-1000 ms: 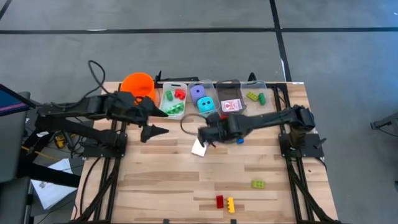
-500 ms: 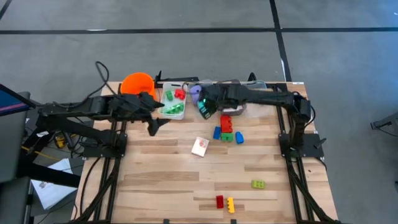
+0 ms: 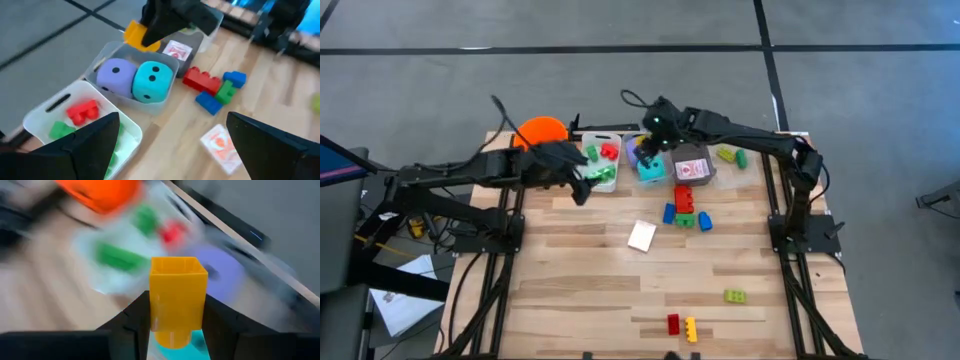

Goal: Pick & Place Toys
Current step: Put the 1 stud yellow game piece into the white bin, then put the 1 stud blue game piece into the white bin

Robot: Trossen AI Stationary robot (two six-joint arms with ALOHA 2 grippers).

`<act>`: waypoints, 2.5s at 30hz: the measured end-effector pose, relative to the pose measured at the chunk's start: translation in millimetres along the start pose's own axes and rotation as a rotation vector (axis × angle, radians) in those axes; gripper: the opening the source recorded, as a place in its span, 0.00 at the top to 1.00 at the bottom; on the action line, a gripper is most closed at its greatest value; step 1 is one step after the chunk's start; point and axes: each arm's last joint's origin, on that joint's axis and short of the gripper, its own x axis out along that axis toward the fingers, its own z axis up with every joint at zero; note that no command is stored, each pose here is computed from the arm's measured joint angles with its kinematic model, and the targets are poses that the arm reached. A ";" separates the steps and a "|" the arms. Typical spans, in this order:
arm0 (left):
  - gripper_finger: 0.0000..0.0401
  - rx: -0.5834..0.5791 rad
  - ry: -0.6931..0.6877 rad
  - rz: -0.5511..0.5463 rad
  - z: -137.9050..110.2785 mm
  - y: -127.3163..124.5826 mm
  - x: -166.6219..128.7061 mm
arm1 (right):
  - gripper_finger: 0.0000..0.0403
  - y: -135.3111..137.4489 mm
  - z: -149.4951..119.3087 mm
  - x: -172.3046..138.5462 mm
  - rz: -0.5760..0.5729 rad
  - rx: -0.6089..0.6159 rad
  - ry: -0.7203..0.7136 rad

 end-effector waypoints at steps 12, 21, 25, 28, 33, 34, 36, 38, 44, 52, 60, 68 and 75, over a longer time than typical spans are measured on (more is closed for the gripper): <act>0.10 -0.213 -0.188 -0.073 8.7 25.8 -53.0 | 0.66 29.0 19.2 26.4 0.277 -0.039 -0.244; 0.10 -0.285 -0.285 -0.116 13.3 30.2 -69.4 | 0.63 37.2 27.5 58.8 0.471 0.056 -0.309; 0.10 -0.305 -0.307 -0.128 15.8 29.4 -69.6 | 0.56 42.2 27.5 63.6 0.488 0.109 -0.308; 0.10 -0.338 -0.298 -0.132 15.6 29.0 -68.3 | 0.47 45.3 27.4 65.2 0.498 0.128 -0.314; 0.10 -0.353 -0.279 -0.187 15.4 27.5 -68.7 | 0.34 46.2 29.6 64.1 0.519 0.141 -0.335; 0.10 -0.357 -0.273 -0.200 15.3 27.1 -68.7 | 0.33 45.5 29.8 64.2 0.519 0.140 -0.335; 0.10 -0.368 -0.266 -0.218 15.1 26.2 -68.9 | 0.32 45.8 29.8 63.8 0.527 0.128 -0.335; 0.10 -0.366 -0.258 -0.232 14.7 24.5 -68.7 | 0.31 50.8 30.9 54.3 0.557 0.076 -0.346; 0.10 -0.335 -0.215 -0.264 13.1 12.5 -60.9 | 0.32 95.1 19.4 -8.4 0.454 -0.115 -0.402; 0.10 -0.288 -0.100 -0.296 8.2 -16.9 -31.8 | 0.32 165.2 -46.6 -122.4 0.044 -0.186 -0.468; 0.10 -0.185 0.002 -0.338 -3.0 -59.1 8.2 | 0.32 194.5 -128.3 -181.8 -0.052 0.140 -0.435; 0.10 -0.190 0.053 -0.504 -12.6 -102.6 47.1 | 0.32 185.6 -195.8 -183.0 -0.254 0.321 -0.138; 0.10 -0.308 -0.002 -0.630 -15.7 -135.5 65.2 | 0.32 185.5 -219.7 -162.0 -0.408 0.256 0.056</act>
